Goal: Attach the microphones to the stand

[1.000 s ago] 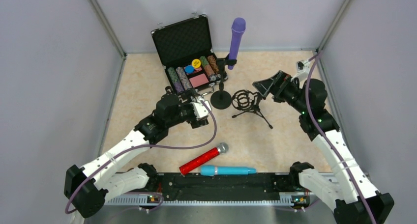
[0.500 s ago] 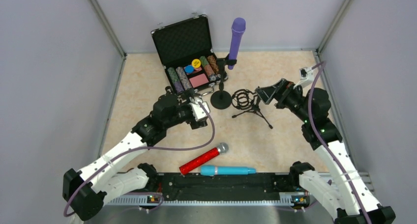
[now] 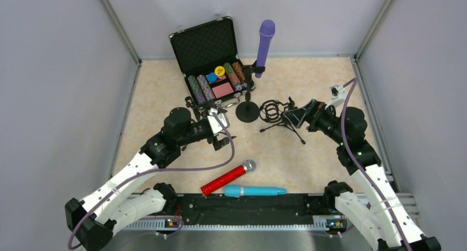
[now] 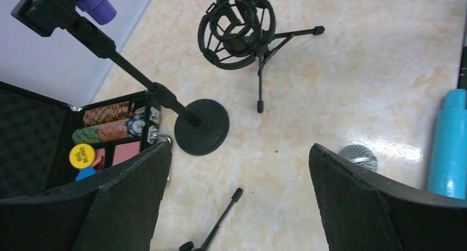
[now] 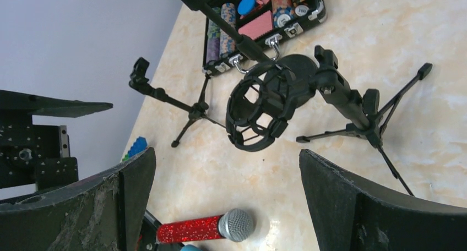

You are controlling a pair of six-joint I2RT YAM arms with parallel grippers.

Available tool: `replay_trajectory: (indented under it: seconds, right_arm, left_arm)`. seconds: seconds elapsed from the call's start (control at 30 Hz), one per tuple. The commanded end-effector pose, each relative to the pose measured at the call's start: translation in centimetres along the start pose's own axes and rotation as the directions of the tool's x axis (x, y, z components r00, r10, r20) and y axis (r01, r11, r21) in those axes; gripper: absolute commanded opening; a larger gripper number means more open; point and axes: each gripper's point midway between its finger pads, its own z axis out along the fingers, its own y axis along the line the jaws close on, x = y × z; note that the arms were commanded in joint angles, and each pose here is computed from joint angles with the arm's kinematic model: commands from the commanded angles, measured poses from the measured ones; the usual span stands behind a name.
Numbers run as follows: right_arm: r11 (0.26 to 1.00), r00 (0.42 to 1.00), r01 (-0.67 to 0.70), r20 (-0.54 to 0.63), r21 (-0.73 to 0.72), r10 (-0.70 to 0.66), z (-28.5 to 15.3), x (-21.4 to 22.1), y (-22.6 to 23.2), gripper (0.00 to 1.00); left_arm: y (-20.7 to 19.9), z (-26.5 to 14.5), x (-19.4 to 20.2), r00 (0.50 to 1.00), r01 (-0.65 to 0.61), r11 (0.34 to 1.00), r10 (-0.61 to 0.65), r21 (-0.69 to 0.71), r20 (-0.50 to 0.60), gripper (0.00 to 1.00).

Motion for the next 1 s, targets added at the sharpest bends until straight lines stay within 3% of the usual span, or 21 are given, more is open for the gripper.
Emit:
replay_trajectory:
  seconds: [0.0, 0.3, 0.67, 0.97]
  right_arm:
    - [0.999, 1.000, 0.020, -0.021, -0.026, -0.021, -0.4, 0.9, 0.2, 0.98]
    - [0.999, 0.999, 0.037, -0.039, -0.013, -0.038, -0.8, 1.8, -0.4, 0.98]
    - [1.000, 0.996, -0.010, -0.085, -0.011, 0.009, -0.7, 3.7, -1.2, 0.98]
    - [1.000, 0.994, -0.026, -0.105, -0.003, 0.026, -0.7, 5.0, -2.0, 0.98]
  left_arm:
    - [-1.9, -0.9, -1.3, 0.993, 0.100, 0.993, -0.103, 0.069, 0.051, 0.99]
    - [-5.1, -1.0, 1.8, 0.962, 0.273, 0.952, -0.265, 0.141, -0.071, 0.99]
    - [-8.5, 0.8, 5.5, 0.822, 0.543, 0.827, -0.488, 0.147, -0.294, 0.97]
    - [-10.8, 2.6, 9.0, 0.773, 0.549, 0.832, -0.468, 0.082, -0.429, 0.97]
